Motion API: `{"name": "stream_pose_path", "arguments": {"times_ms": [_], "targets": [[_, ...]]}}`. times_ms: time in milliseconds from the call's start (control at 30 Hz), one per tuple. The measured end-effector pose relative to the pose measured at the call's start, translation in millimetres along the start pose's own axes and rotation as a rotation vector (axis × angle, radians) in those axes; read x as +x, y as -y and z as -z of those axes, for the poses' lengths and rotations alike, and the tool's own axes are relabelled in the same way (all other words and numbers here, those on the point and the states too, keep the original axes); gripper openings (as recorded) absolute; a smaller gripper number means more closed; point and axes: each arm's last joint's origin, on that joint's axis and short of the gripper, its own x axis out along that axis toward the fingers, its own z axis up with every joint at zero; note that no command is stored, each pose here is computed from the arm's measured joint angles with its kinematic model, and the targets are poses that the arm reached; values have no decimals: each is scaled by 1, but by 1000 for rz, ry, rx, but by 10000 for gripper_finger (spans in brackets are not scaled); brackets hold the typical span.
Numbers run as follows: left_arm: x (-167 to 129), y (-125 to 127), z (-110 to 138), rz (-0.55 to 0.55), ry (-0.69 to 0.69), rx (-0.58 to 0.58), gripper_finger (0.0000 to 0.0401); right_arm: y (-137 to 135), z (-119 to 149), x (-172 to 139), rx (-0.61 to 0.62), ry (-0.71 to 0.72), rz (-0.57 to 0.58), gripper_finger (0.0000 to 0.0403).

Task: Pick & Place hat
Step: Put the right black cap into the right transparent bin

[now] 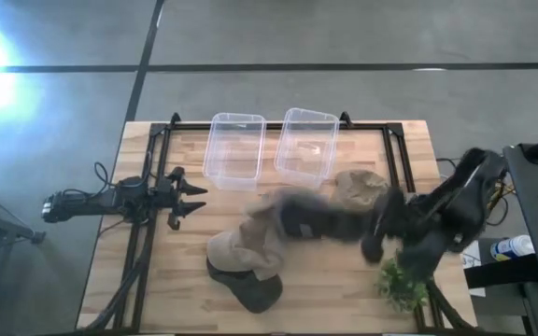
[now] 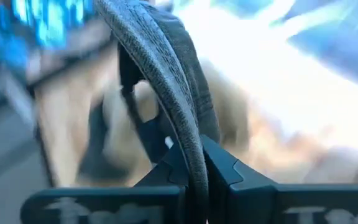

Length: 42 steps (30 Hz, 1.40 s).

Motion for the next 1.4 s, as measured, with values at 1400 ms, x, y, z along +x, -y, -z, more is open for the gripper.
{"name": "stream_pose_path", "arguments": {"times_ms": [1400], "targets": [[0,0,0,-1,0,0,181,42,-7,268,-154,-533,636,151]]}}
